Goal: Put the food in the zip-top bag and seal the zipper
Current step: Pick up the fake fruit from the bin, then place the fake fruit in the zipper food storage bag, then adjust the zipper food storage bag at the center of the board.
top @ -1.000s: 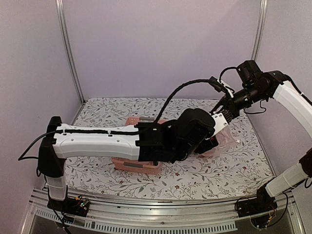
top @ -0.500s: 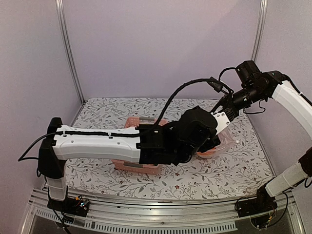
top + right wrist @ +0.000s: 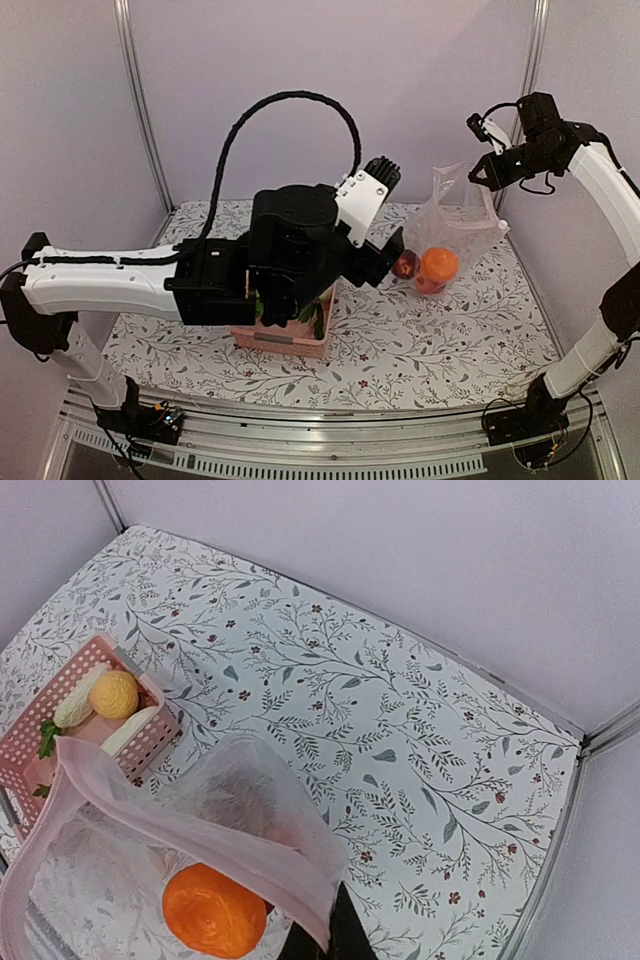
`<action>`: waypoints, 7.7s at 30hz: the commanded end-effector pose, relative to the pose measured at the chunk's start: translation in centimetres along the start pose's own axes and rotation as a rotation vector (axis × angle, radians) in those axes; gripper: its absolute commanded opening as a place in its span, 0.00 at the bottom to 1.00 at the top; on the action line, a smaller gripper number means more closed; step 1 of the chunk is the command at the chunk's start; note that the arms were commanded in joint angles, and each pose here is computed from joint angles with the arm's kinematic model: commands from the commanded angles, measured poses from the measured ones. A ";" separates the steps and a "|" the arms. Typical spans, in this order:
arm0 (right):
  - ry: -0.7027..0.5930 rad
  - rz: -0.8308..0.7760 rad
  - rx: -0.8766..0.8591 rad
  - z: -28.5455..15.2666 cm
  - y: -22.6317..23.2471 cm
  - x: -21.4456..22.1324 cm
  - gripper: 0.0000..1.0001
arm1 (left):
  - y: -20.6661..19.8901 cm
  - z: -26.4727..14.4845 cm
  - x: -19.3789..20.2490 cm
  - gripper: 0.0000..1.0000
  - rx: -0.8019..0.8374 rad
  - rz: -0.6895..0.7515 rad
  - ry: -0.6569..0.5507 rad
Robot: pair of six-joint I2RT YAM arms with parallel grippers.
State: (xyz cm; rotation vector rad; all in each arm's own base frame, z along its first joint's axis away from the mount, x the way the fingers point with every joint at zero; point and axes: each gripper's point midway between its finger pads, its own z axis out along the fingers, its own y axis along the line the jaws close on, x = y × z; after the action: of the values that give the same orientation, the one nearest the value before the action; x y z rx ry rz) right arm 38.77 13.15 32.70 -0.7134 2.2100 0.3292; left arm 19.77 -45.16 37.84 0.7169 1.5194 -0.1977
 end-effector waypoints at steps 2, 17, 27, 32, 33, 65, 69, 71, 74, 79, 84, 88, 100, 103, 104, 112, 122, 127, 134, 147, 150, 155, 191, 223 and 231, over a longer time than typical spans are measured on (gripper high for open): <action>-0.065 0.015 -0.016 -0.5 0.5 -0.7 0.00 | 3.8 0.6 6.5 0.88 -0.059 -0.154 0.150; 0.073 0.019 -0.307 2.7 7.5 6.3 0.00 | 9.5 2.6 20.1 0.81 -0.098 -0.556 0.555; 0.058 0.008 -0.316 1.8 8.0 6.4 0.00 | 12.8 7.1 25.6 0.89 -0.123 -0.523 0.729; 0.048 0.001 -0.317 1.3 8.3 6.9 0.00 | 15.1 9.8 28.7 0.89 -0.126 -0.513 0.797; 0.050 0.000 -0.320 1.3 8.4 7.0 0.00 | 15.0 10.3 29.2 0.89 -0.100 -0.520 0.812; 0.059 -0.010 -0.326 0.9 8.5 7.2 0.00 | 15.7 13.1 31.0 0.65 -0.067 -0.489 0.917; 0.062 -0.010 -0.327 0.8 8.6 7.2 0.00 | 15.8 12.0 26.1 0.64 -0.056 -0.482 0.807; 0.068 -0.011 -0.331 0.8 8.7 7.3 0.00 | 14.7 11.5 23.2 0.64 -0.015 -0.471 0.726; 0.073 -0.014 -0.339 0.6 9.0 7.4 0.00 | 12.5 10.5 18.3 0.62 0.058 -0.438 0.582; 0.063 -0.046 -0.414 -0.7 11.2 7.2 0.00 | 6.9 7.8 8.8 0.61 0.211 -0.317 0.295; 0.048 -0.096 -0.502 -2.7 14.0 6.6 0.00 | 0.6 2.8 -0.4 0.60 0.412 -0.200 -0.048; 0.027 -0.109 -0.541 -3.5 14.7 6.1 0.00 | -3.8 -0.5 -5.0 0.61 0.563 -0.149 -0.259; 0.033 -0.105 -0.568 -2.8 14.8 5.3 0.00 | -12.8 4.5 -1.9 0.59 0.590 0.037 -0.204; 0.031 -0.111 -0.560 -2.8 14.6 5.0 0.00 | -13.2 5.4 -0.5 0.59 0.565 0.084 -0.183; 0.031 -0.112 -0.556 -2.9 14.6 4.9 0.00 | -13.2 5.6 -0.2 0.59 0.556 0.089 -0.170; 0.028 -0.120 -0.549 -3.1 14.5 4.8 0.00 | -12.7 7.3 3.2 0.67 0.456 0.121 -0.056; 0.035 -0.103 -0.559 -2.1 14.5 4.9 0.00 | -12.5 6.2 0.5 0.95 0.330 0.225 -0.072; 0.044 -0.095 -0.561 -1.7 14.5 5.5 0.00 | -14.6 2.0 -2.5 0.94 0.435 0.283 -0.155; 0.049 -0.098 -0.518 -1.5 13.9 5.6 0.00 | -17.1 -2.5 -0.3 0.72 0.759 0.286 -0.006; 0.075 -0.101 -0.480 -0.7 13.7 6.2 0.00 | -17.8 4.6 5.1 0.55 0.628 0.082 0.303; 0.075 -0.100 -0.482 -0.8 13.8 6.4 0.00 | -17.2 6.5 6.4 0.54 0.567 0.041 0.332; 0.075 -0.098 -0.481 -0.8 13.9 6.9 0.00 | -17.4 8.2 7.8 0.53 0.583 -0.007 0.341; -0.053 -0.179 -0.254 -2.8 10.3 0.4 0.00 | -16.8 2.6 -6.3 0.00 0.695 -0.030 -0.153; -0.013 -0.167 -0.042 0.3 6.1 2.2 0.00 | -18.5 6.5 -1.8 0.45 0.529 0.110 -0.122; 0.000 -0.139 -0.002 1.0 4.0 3.6 0.00 | -18.2 -3.0 -2.2 0.81 0.476 0.130 -0.129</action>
State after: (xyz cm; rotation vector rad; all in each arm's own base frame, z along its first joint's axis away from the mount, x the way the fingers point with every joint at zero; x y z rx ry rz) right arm 34.33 16.45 28.81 -0.9035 2.1821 0.3092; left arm 11.36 -62.14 28.97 1.2679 1.3521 -0.4666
